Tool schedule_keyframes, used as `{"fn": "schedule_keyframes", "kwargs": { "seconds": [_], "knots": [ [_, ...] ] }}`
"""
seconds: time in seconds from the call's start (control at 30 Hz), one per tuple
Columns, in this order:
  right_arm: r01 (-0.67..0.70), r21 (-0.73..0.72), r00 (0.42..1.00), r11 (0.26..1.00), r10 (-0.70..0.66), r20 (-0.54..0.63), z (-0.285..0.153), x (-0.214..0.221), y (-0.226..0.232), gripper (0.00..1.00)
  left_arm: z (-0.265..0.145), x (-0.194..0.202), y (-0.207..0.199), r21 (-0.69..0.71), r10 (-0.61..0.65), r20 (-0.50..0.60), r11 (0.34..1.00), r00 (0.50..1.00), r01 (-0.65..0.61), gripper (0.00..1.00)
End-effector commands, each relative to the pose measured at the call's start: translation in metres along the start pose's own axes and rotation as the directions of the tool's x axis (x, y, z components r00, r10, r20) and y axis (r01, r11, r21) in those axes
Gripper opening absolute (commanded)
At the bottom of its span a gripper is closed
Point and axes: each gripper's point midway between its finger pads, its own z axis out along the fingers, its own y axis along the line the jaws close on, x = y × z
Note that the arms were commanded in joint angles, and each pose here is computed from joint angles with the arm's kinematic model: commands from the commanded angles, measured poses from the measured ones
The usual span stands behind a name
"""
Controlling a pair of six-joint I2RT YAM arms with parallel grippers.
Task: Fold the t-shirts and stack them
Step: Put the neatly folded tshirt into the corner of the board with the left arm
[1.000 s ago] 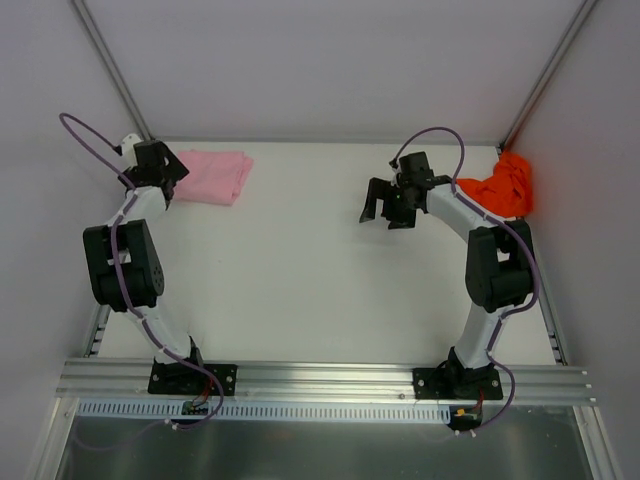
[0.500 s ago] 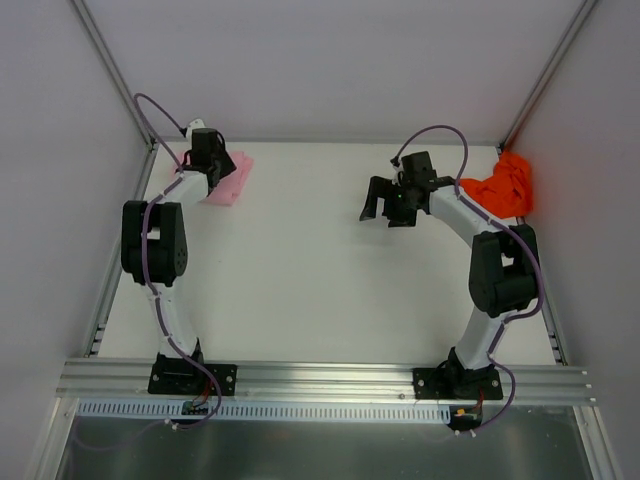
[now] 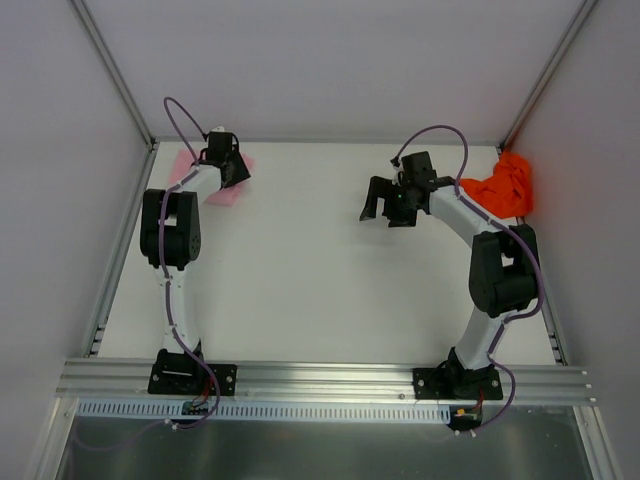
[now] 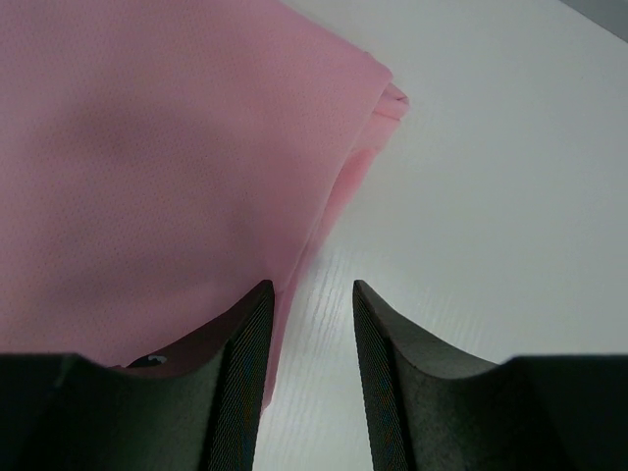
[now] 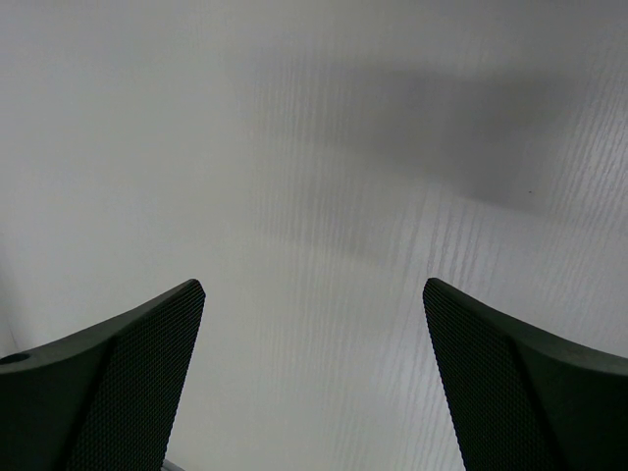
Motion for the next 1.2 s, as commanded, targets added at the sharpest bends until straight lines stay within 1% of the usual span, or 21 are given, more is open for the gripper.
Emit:
{"fn": "schedule_keyframes", "kwargs": {
  "seconds": [0.0, 0.03, 0.13, 0.23, 0.27, 0.33, 0.37, 0.47, 0.53, 0.57, 0.6, 0.67, 0.8, 0.83, 0.9, 0.97, 1.0, 1.1, 1.17],
  "knots": [
    [0.018, -0.005, 0.999, 1.000, -0.017, 0.048, -0.010, -0.013, 0.003, 0.97, -0.006, -0.007, -0.012, 0.029, 0.024, -0.016, 0.999, 1.000, -0.023, 0.38],
    [0.017, -0.003, 0.999, 1.000, -0.017, 0.048, -0.009, -0.013, 0.002, 0.97, -0.007, -0.002, -0.009, 0.018, 0.027, -0.043, 1.000, 0.999, -0.026, 0.37],
    [0.014, -0.002, 0.999, 1.000, -0.014, 0.048, -0.009, -0.013, 0.002, 0.97, -0.009, 0.005, -0.005, 0.004, 0.037, -0.075, 0.999, 0.997, -0.037, 0.36],
    [0.014, -0.006, 0.999, 1.000, -0.014, 0.047, -0.009, -0.013, 0.003, 0.97, -0.011, 0.004, -0.010, 0.032, 0.068, -0.081, 0.997, 0.994, -0.065, 0.35],
    [0.016, -0.009, 0.999, 1.000, -0.015, 0.045, -0.009, -0.012, 0.003, 0.97, -0.015, 0.007, -0.017, 0.072, 0.082, -0.103, 0.995, 0.991, -0.075, 0.36],
    [0.017, -0.014, 0.999, 1.000, -0.016, 0.046, -0.011, -0.012, 0.005, 0.97, -0.028, -0.008, -0.023, 0.095, 0.107, -0.061, 0.990, 0.992, -0.101, 0.39],
    [0.019, -0.019, 0.998, 1.000, -0.018, 0.054, -0.013, -0.014, 0.006, 0.97, -0.040, -0.025, -0.025, 0.085, 0.111, -0.014, 0.990, 0.994, -0.109, 0.41],
    [0.026, -0.026, 0.997, 0.999, -0.025, 0.067, -0.016, -0.019, 0.010, 0.97, -0.054, -0.054, -0.027, 0.058, 0.145, 0.069, 0.987, 0.987, -0.149, 0.44],
    [0.027, -0.030, 0.997, 0.999, -0.025, 0.072, -0.016, -0.022, 0.011, 0.97, -0.056, -0.070, -0.024, 0.018, 0.199, 0.104, 0.979, 0.974, -0.202, 0.45],
    [0.029, -0.034, 0.997, 0.999, -0.026, 0.074, -0.016, -0.023, 0.012, 0.97, -0.049, -0.063, -0.018, -0.006, 0.227, 0.070, 0.974, 0.971, -0.227, 0.46],
    [0.028, -0.037, 0.997, 0.999, -0.025, 0.069, -0.016, -0.022, 0.013, 0.97, -0.049, -0.071, -0.016, -0.031, 0.267, 0.077, 0.964, 0.961, -0.265, 0.46],
    [0.029, -0.034, 0.997, 0.999, -0.026, 0.074, -0.017, -0.023, 0.012, 0.97, -0.045, -0.066, -0.008, -0.057, 0.310, 0.052, 0.950, 0.949, -0.307, 0.46],
    [0.036, -0.030, 0.997, 0.999, -0.033, 0.073, -0.018, -0.022, 0.011, 0.97, -0.037, -0.063, 0.008, -0.121, 0.426, 0.009, 0.898, 0.905, -0.422, 0.46],
    [0.035, -0.028, 0.997, 0.999, -0.033, 0.068, -0.017, -0.021, 0.010, 0.97, -0.035, -0.063, 0.010, -0.129, 0.435, -0.001, 0.893, 0.900, -0.432, 0.47],
    [0.036, -0.031, 0.997, 0.999, -0.034, 0.064, -0.017, -0.022, 0.011, 0.97, -0.028, -0.056, 0.008, -0.095, 0.483, -0.028, 0.870, 0.875, -0.484, 0.47],
    [0.036, -0.031, 0.998, 0.999, -0.034, 0.060, -0.016, -0.022, 0.012, 0.97, -0.022, -0.044, -0.001, -0.032, 0.513, -0.045, 0.857, 0.857, -0.514, 0.47],
    [0.037, -0.029, 0.997, 0.999, -0.035, 0.064, -0.016, -0.024, 0.012, 0.97, -0.021, -0.039, -0.007, -0.015, 0.542, -0.049, 0.839, 0.839, -0.544, 0.47],
    [0.037, -0.024, 0.997, 0.999, -0.035, 0.068, -0.017, -0.026, 0.012, 0.97, -0.013, -0.025, -0.015, 0.037, 0.593, -0.064, 0.805, 0.803, -0.592, 0.47],
    [0.034, -0.019, 0.997, 0.999, -0.033, 0.065, -0.017, -0.026, 0.011, 0.97, -0.008, -0.018, -0.020, 0.067, 0.611, -0.076, 0.792, 0.788, -0.607, 0.47]
  ]
}}
